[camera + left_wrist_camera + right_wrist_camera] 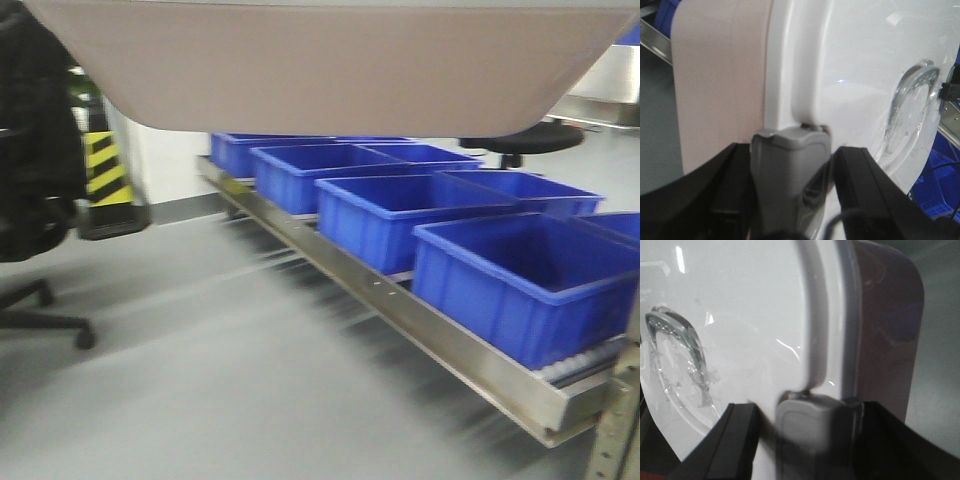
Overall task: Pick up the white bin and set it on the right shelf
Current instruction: 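Carry the bin with both grippers to the rack of blue crates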
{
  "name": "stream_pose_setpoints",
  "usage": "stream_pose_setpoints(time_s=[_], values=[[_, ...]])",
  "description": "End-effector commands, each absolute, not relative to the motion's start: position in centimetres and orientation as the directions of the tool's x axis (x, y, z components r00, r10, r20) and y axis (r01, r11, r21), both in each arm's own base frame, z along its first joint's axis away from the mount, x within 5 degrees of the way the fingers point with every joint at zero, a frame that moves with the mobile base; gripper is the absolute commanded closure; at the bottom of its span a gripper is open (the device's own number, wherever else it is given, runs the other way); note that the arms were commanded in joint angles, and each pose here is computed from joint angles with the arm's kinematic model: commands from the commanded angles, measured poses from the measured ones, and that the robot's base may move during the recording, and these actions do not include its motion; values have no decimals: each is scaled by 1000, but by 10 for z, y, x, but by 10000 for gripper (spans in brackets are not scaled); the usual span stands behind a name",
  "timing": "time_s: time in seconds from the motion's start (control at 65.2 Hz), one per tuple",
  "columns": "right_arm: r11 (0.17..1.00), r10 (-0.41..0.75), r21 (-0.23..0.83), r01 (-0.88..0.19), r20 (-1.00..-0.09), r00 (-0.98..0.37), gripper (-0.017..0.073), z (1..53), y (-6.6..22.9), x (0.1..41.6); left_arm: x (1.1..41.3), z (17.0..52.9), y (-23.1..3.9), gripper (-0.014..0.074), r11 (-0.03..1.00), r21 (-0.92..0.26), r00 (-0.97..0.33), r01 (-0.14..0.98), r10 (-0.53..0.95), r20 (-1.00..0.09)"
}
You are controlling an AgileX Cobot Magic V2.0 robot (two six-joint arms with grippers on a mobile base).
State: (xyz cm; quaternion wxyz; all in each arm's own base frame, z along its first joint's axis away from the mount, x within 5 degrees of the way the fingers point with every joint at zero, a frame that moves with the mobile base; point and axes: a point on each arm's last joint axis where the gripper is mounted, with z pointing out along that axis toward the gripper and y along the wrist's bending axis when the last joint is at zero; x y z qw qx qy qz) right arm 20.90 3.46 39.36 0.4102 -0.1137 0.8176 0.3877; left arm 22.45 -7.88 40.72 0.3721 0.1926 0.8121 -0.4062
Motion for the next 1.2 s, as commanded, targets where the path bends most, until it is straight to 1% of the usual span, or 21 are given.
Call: stream_pose_setpoints(time_s=[0.0, 1.181], values=[[496, 168, 598, -630, -777, -607, 231, 423, 50, 190, 209, 435, -90, 417, 467, -567, -612, 678, -68, -788], [497, 169, 598, -629, -777, -606, 231, 423, 50, 191, 209, 435, -90, 417, 467, -567, -612, 678, -68, -788]])
